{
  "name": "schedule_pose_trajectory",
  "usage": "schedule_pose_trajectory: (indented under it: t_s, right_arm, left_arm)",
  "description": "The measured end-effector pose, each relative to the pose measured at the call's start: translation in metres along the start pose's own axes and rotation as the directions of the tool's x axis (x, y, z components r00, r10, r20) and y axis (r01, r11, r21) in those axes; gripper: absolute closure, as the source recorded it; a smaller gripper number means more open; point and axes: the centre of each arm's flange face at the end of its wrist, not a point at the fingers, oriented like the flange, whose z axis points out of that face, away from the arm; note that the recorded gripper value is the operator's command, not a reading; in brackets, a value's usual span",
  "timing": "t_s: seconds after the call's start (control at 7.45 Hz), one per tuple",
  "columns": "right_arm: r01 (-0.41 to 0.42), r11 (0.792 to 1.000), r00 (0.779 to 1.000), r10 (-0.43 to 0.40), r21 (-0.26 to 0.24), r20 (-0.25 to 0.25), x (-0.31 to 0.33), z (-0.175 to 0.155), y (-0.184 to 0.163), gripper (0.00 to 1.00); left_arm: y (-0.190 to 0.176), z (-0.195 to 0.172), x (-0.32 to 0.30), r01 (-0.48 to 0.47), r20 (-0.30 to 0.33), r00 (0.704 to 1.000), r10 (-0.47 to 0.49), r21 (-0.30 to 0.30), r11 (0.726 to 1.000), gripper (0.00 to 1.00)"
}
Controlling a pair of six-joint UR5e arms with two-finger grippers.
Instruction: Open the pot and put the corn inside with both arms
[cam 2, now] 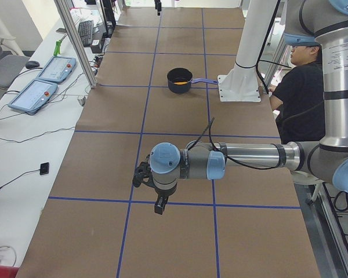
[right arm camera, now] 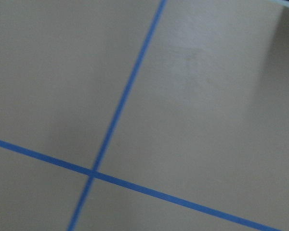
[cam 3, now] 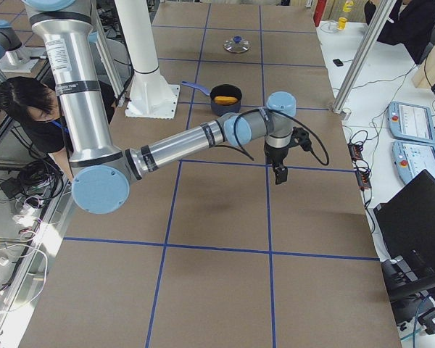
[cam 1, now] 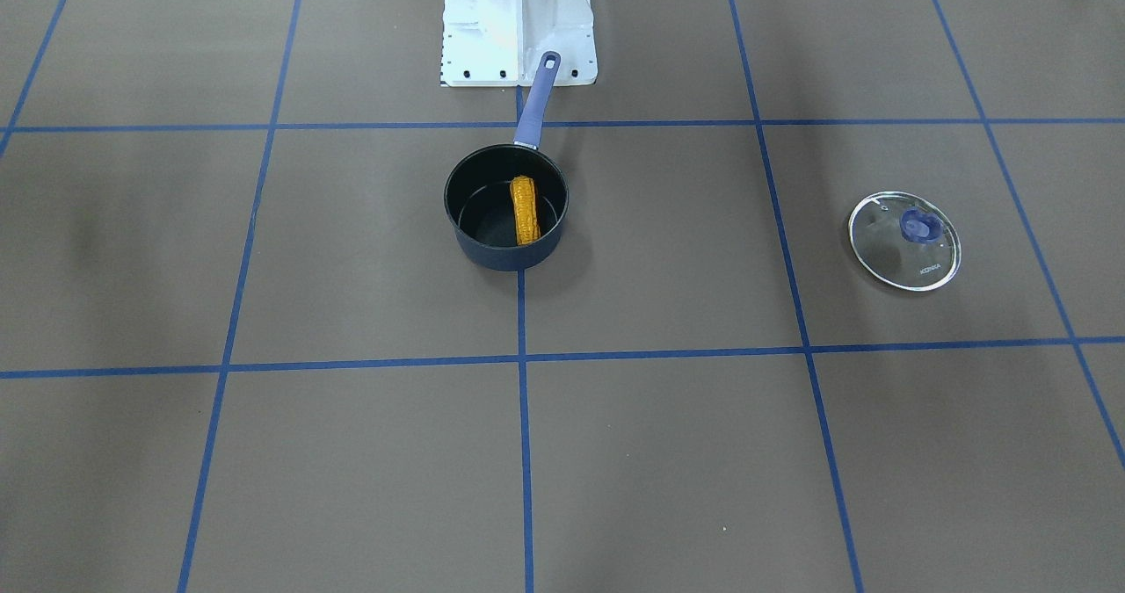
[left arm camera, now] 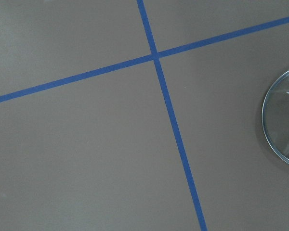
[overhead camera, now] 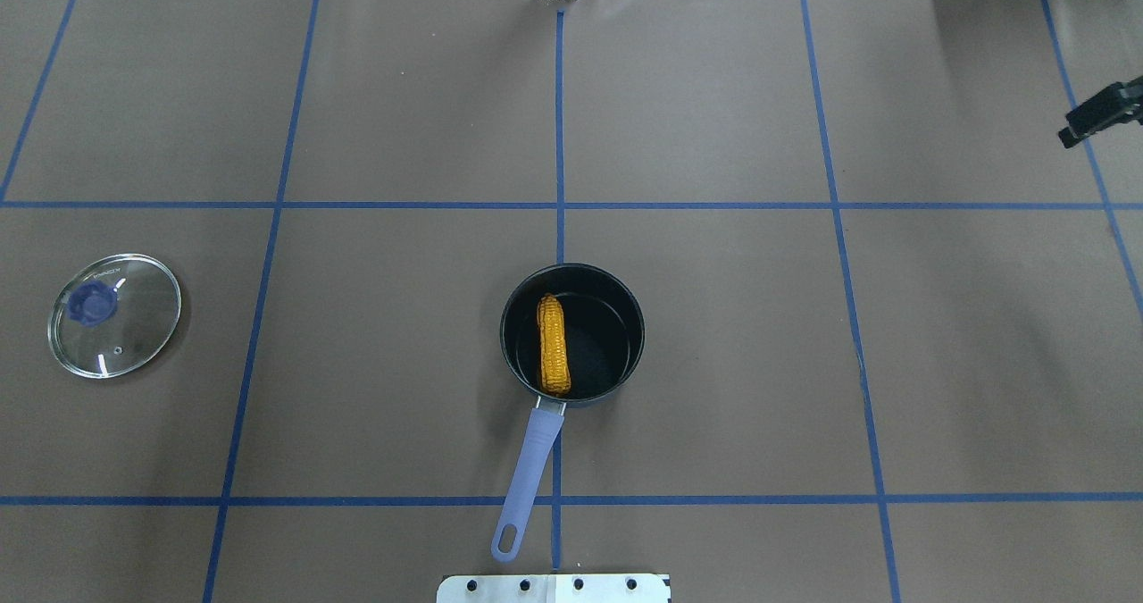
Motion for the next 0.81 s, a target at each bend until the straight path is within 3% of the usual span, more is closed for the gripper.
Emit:
schedule_pose_trajectory:
  t_s: [0.4, 0.81]
  right_arm:
    - [-0.071, 0.994, 0.997, 0.07, -0.087, -0.016, 0.1, 0.024, 0.109, 0.0]
    - [-0.067, 0.996, 0.998, 0.066, -0.066, -0.02, 0.115, 0.035, 0.132, 0.0]
  left_arm:
    - [0.003, -0.004, 0.005, -0.015, 0.006, 1.0, 0.015, 0.008, 1.0, 0.02]
    - [0.001, -0.005, 0.005, -0.012, 0.021, 1.0, 0.012, 0.003, 1.0, 0.02]
